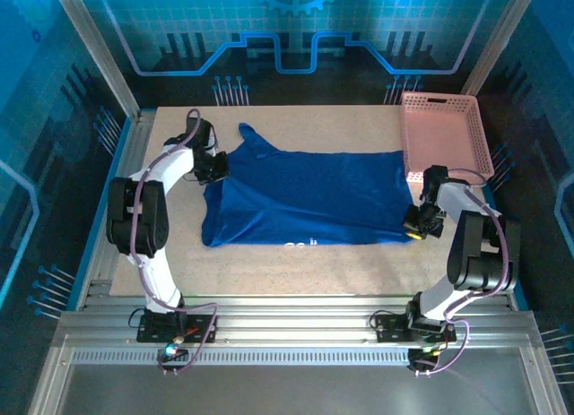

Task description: Fold and stack the t-shirts

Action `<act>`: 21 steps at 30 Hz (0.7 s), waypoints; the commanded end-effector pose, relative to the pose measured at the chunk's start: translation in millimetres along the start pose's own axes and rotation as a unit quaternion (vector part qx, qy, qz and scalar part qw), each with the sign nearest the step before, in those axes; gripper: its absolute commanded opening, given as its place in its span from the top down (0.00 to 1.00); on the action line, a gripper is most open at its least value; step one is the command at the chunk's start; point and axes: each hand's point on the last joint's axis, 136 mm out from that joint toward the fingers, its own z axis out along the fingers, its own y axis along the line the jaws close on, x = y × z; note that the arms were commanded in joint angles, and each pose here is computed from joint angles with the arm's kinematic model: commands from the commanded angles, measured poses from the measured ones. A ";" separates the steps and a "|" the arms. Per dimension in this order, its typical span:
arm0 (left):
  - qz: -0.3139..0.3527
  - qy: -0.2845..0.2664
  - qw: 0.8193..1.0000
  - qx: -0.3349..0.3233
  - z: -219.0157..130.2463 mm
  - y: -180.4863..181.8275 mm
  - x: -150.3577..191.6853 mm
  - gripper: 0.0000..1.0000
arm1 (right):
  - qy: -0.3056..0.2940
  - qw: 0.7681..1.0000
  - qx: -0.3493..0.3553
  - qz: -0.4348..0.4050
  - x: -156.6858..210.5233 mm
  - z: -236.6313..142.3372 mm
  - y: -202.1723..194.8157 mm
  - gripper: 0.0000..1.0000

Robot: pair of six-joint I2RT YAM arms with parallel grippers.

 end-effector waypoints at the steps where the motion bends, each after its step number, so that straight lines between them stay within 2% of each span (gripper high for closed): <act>1: 0.002 -0.009 1.000 0.013 0.2 -3.2 -11.0 0.80 | -0.003 1.000 0.014 0.005 -9.4 -0.9 -7.9 1.00; 2: -0.007 -0.012 1.000 0.011 -3.0 -2.7 -11.4 0.64 | -0.004 1.000 0.014 0.006 -10.9 -0.9 -7.5 1.00; 3: -0.018 -0.017 1.000 0.014 -9.9 -5.0 -11.9 0.54 | -0.006 1.000 0.010 0.006 -13.4 -1.4 -5.6 0.95; 5: -0.044 -0.033 0.998 0.028 -28.6 -11.0 -9.7 0.43 | -0.013 1.000 -0.001 0.004 -18.9 -5.0 -1.0 0.85; 8: -0.085 -0.060 0.994 0.016 -64.7 -3.8 4.6 0.32 | -0.030 0.999 -0.025 0.004 -22.5 -19.5 6.9 0.60; 12: -0.107 -0.028 0.992 0.061 -84.1 -20.0 57.0 0.30 | -0.076 0.991 -0.104 -0.026 -19.0 -54.5 36.2 0.37; 14: -0.097 -0.002 0.994 0.059 -81.3 -25.8 91.3 0.30 | -0.081 0.983 -0.153 -0.053 -10.6 -67.8 57.9 0.31; 18: -0.123 0.037 0.990 0.052 -60.5 -14.0 147.3 0.33 | -0.082 0.958 -0.236 -0.143 19.2 -91.5 115.8 0.24; 21: -0.139 0.054 0.987 0.050 -41.2 -6.6 166.2 0.36 | -0.070 0.933 -0.282 -0.213 46.8 -97.9 165.7 0.22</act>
